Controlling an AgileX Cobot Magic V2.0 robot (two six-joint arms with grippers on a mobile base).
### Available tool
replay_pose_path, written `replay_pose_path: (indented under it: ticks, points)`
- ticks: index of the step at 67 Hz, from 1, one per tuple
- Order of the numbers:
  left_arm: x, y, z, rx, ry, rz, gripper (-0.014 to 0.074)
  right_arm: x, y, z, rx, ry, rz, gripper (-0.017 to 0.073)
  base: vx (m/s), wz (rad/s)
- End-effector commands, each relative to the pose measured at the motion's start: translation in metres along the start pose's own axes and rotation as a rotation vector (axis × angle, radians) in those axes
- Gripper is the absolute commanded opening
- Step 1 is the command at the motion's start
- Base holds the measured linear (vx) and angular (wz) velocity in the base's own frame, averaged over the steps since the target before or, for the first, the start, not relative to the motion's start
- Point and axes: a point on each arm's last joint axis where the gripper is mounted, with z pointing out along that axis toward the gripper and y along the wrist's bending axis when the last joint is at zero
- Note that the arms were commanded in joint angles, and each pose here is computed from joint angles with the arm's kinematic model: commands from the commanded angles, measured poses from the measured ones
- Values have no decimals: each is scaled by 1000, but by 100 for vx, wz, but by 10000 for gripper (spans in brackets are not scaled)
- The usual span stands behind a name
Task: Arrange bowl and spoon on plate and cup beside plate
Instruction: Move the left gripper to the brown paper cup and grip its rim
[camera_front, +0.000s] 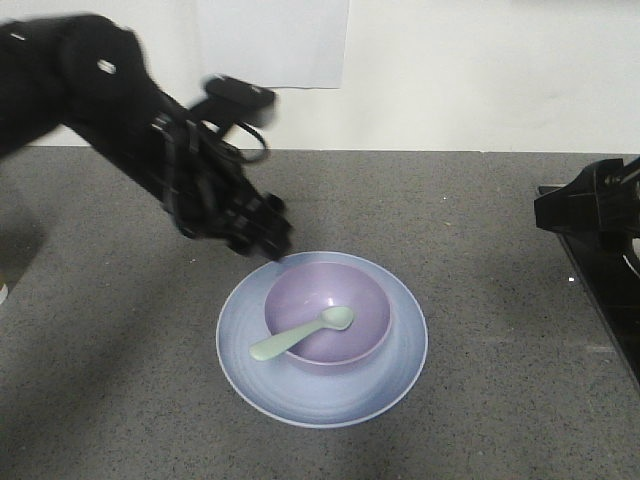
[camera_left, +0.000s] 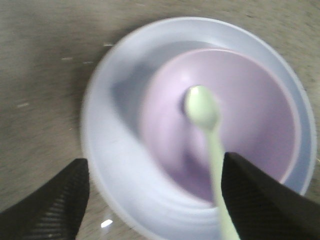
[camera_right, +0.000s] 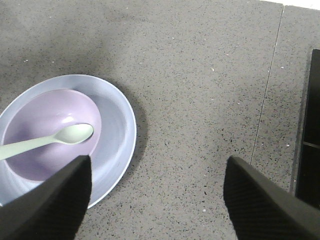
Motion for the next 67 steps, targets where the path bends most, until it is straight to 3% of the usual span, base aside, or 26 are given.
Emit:
replay_pose_path:
  ticks: [1,12,13,16,25,37,55,67]
  points:
    - [2,12,-55,-69,-137,-37,534,-10,0,-11,8,-98,-3,538,0,0]
    - [20,40,-98,-211,-179,-102,534,-11,0,-11,9,-102,-3,538,0,0]
    - [31,57,-119,-301,-195,-144,534,-11,0,-11,9,-102,-3,538,0,0]
    - [36,64,-129,-354,-207,-169,534,-11,0,-11,9,-102,-3,538,0,0]
    - [52,85,-152,-491,-228,-248,534,-11,0,-11,9,-102,-3,538,0,0]
    - [71,115,-169,-643,-205,-394,534,-11,0,-11,8,-100,-3,538,0,0]
    - [96,155,-183,-739,-197,-594,534,-10,0,-11,8,-97,-3,538,0,0]
    - [104,177,-176,-716,-178,-674,534,-10,0,-11,7,-97,-2,538,0,0]
